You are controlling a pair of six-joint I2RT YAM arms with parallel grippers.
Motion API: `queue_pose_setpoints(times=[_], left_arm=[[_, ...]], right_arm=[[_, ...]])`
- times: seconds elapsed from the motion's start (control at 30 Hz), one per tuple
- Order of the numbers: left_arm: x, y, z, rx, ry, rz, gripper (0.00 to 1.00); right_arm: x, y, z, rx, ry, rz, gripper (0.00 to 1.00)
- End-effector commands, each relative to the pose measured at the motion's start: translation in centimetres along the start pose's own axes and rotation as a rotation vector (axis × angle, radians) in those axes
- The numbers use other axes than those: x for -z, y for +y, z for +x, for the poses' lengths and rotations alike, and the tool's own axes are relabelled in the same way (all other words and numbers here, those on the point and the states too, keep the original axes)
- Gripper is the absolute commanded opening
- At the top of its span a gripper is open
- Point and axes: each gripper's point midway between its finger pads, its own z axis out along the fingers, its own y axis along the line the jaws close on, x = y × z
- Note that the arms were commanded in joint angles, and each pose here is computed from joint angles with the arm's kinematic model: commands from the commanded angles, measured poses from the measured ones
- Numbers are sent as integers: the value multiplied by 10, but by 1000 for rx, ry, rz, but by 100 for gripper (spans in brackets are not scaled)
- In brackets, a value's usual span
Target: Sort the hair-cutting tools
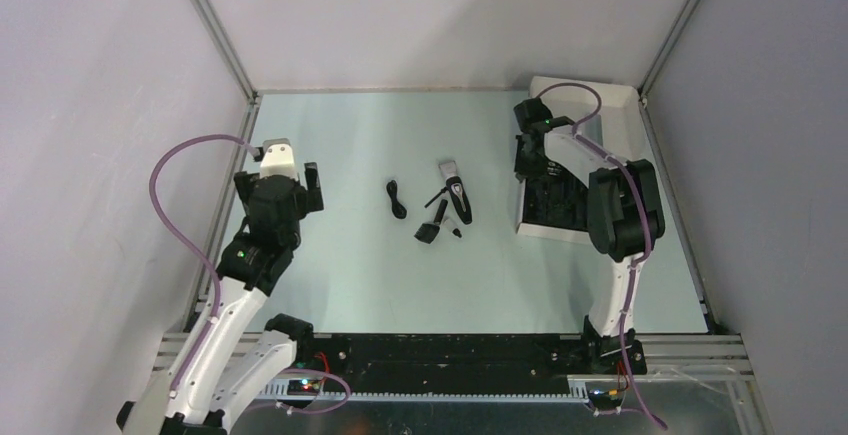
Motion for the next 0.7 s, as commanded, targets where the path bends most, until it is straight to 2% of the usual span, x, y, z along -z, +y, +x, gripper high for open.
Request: queue_pose_setpoints(times=[0.0, 0.27, 0.53, 0.67], left_arm=[[1, 4, -8, 23, -38, -16, 100], [1, 6, -8, 25, -40, -23, 100], [0, 6, -6, 23, -35, -24, 100], [-1, 5, -5, 19, -29, -24, 100]], right_arm=[[17, 33, 19, -32, 21, -56, 6], [26, 79, 40, 94, 14, -115, 7], [29, 82, 49, 211, -6, -87, 10], [38, 80, 44, 240, -29, -91, 22]])
